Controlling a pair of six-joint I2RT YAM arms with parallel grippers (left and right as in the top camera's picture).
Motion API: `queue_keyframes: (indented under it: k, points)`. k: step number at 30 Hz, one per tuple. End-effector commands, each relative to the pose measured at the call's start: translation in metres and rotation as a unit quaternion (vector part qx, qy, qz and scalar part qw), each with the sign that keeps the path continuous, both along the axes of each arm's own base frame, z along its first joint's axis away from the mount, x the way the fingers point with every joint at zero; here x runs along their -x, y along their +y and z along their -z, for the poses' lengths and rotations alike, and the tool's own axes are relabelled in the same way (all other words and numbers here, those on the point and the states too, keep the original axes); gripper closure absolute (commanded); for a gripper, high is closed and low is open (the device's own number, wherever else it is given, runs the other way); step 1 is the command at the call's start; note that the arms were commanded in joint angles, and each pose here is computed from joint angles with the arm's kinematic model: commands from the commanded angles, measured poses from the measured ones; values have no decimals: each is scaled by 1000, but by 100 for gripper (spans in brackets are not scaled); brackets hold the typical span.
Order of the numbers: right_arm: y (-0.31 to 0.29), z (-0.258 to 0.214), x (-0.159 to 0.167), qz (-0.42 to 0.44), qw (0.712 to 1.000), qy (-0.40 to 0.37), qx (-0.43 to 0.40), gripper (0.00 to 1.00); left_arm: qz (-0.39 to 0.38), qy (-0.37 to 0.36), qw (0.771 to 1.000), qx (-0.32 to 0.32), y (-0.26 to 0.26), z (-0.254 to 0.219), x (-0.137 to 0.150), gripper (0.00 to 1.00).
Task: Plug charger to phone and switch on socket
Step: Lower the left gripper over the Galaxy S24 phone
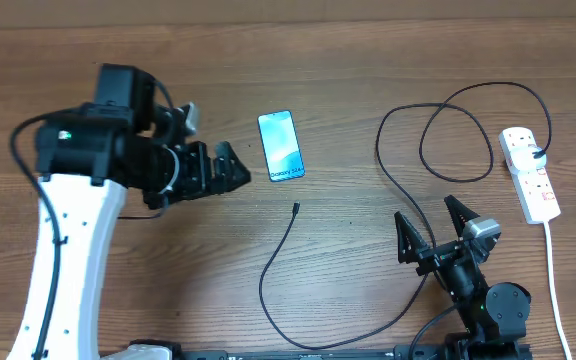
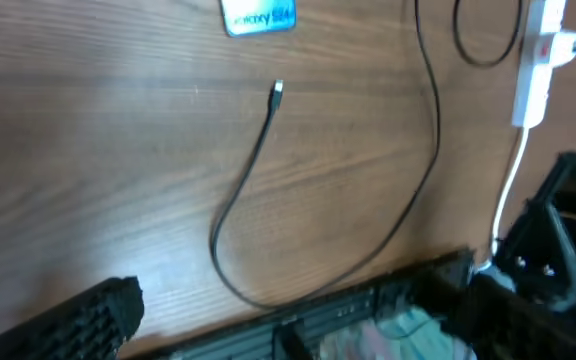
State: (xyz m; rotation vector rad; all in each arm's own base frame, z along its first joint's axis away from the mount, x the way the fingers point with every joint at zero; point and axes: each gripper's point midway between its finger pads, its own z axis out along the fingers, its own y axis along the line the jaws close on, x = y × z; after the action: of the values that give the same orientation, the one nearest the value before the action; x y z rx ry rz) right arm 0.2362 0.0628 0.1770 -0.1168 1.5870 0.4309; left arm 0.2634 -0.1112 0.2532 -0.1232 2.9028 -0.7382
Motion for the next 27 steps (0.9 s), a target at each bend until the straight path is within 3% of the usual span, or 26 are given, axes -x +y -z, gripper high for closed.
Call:
queue_keyframes:
  k: [1,4,12,19,27]
  points:
    - [1,1,0,-2,1000,-2,-2,0,-16,51,998,-14,-15,32,6,0]
    - [1,1,0,-2,1000,-2,-2,0,-52,92,991,-84,-10,57,8,0]
    - [1,1,0,-2,1000,-2,-2,0,-22,165,969,-181,-34,115,10,0]
    - [1,1,0,-2,1000,-2,-2,0,-1,209,956,-204,-44,147,12,0]
    - [1,1,0,-2,1000,-2,-2,0,-18,183,964,-192,-51,147,-10,0]
